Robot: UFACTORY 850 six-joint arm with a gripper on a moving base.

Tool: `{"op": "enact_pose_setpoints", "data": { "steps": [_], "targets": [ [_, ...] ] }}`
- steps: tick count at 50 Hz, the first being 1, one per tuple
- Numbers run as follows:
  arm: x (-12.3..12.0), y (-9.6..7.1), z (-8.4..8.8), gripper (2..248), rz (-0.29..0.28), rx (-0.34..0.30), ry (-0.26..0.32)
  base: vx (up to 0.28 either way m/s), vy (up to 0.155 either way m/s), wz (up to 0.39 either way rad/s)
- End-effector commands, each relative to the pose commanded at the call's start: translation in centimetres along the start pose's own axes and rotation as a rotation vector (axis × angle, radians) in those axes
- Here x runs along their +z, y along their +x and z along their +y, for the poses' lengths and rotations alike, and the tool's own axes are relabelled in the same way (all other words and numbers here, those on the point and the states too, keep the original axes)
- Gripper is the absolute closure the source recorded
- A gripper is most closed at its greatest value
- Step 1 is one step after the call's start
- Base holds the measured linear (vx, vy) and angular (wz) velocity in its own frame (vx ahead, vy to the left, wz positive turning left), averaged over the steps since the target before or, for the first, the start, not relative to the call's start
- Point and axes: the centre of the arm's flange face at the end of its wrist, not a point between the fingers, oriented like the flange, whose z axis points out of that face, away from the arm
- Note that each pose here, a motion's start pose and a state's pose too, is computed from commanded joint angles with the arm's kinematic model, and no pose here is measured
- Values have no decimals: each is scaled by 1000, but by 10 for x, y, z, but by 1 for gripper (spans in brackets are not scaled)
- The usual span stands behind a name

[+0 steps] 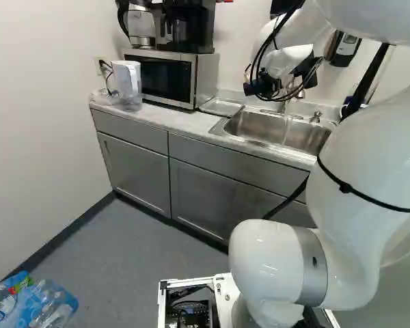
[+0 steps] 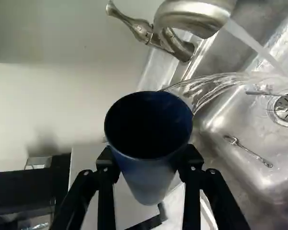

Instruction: Rinse the cup and place it in the tray

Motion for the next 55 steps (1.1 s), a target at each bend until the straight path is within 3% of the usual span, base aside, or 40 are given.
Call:
{"op": "enact_pose_setpoints", "data": {
  "steps": [40,55],
  "targets": [
    [0,0,0,124,0,421,0,0,0,0],
    [0,0,0,124,0,421,0,0,0,0]
  ]
}}
